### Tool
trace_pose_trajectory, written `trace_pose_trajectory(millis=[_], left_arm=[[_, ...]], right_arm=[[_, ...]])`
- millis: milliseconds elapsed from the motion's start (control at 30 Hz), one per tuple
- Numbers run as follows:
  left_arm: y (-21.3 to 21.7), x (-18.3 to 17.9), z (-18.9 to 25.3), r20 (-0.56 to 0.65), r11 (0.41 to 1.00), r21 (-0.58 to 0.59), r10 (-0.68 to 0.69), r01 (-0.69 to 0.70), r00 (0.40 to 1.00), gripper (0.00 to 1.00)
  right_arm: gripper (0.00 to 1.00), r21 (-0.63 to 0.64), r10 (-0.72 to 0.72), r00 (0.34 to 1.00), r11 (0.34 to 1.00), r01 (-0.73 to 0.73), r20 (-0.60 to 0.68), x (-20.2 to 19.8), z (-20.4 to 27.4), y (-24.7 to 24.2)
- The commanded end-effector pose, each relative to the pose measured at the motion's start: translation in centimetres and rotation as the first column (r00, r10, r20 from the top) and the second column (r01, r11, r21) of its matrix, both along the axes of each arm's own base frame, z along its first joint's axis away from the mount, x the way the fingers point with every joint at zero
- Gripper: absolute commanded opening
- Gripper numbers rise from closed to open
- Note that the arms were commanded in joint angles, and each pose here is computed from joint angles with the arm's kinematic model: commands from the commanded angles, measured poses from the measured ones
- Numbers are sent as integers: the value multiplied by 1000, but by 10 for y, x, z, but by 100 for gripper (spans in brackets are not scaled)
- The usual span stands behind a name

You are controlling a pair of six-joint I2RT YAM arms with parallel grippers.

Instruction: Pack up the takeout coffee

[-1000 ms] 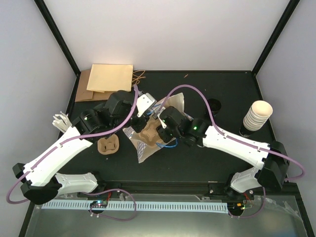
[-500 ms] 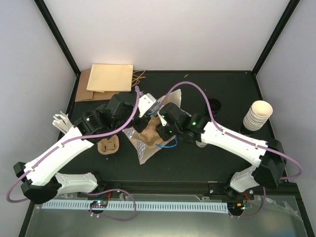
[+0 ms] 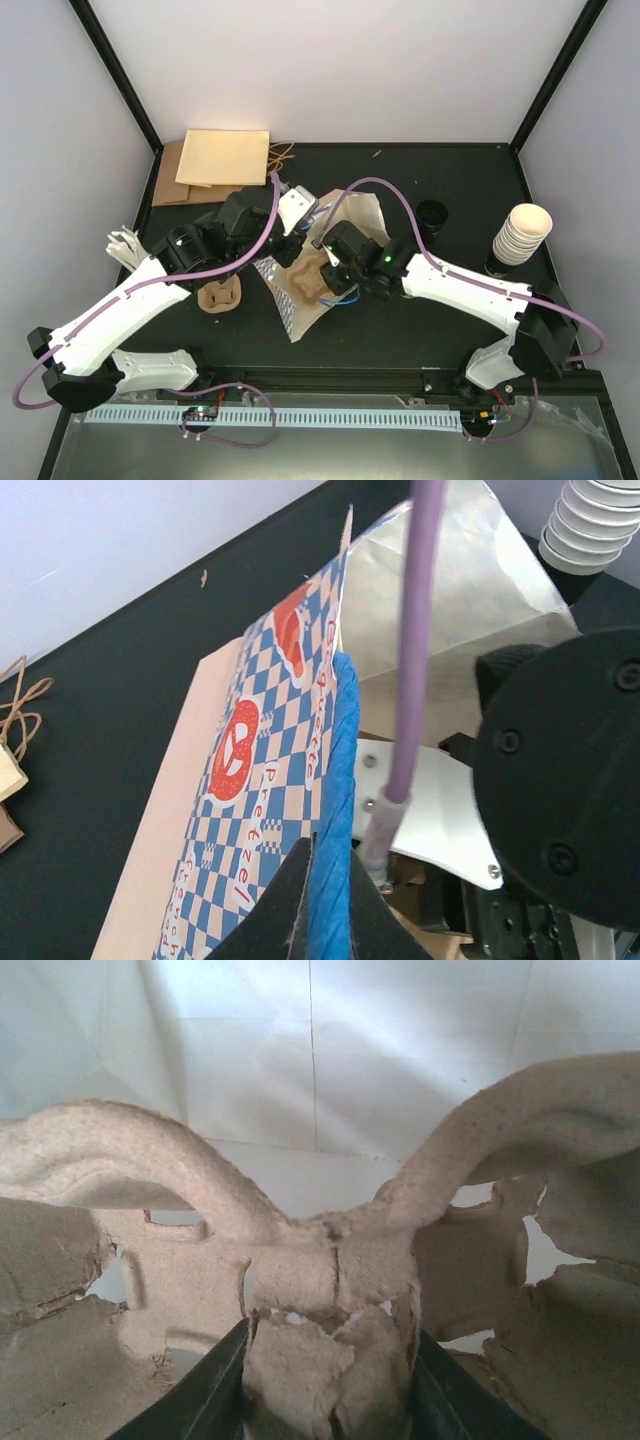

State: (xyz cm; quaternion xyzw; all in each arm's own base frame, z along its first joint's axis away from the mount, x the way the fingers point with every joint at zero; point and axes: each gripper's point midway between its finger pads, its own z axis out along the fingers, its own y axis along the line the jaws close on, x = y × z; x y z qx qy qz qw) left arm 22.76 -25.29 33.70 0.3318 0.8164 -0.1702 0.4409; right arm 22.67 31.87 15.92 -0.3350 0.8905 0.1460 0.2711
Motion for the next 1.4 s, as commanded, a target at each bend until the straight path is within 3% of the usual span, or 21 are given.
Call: trace_pose_trajectory(millis=[0, 167, 400, 467, 533, 633, 800, 1000, 1200, 1267, 1367], left_arm=[[2, 6, 19, 32, 996, -70, 58, -55, 998, 4], [9, 9, 19, -64, 995, -64, 73, -77, 995, 6], [6, 11, 11, -257, 987, -158, -7, -35, 966, 5], [10, 16, 9, -285, 983, -176, 2, -54, 958, 8], [17, 21, 8, -293, 980, -181, 21, -77, 956, 18], [22, 23, 12, -268, 980, -182, 24, -75, 963, 38], [22, -2, 35, -173, 972, -225, -105, 64, 979, 68], [37, -38, 55, -91, 965, -233, -146, 121, 985, 77], [25, -72, 61, -49, 958, -206, -212, 198, 976, 78], [36, -65, 65, -19, 972, -197, -137, 131, 990, 80], [67, -40, 66, 34, 984, -156, 86, -80, 996, 89]], right_arm=[[34, 42, -11, 999, 999, 9, 40, -2, 7, -6], [34, -1, 23, 1000, 1000, -23, 5, -17, 11, -13], [34, -74, 66, 997, 995, -68, -26, -32, 37, -32], [34, -82, 72, 997, 994, -74, -30, -35, 37, -36], [34, -83, 74, 997, 994, -75, -24, -35, 37, -37], [34, -86, 81, 996, 993, -84, -32, -34, 33, -33], [34, -81, 92, 995, 992, -95, -42, -31, 29, -24], [34, -87, 101, 994, 991, -104, -37, -27, 29, -18], [34, -90, 106, 994, 990, -109, -36, -24, 30, -13], [34, -86, 106, 994, 990, -109, -31, -22, 31, -10], [34, -84, 111, 994, 990, -112, -26, -20, 34, -7]])
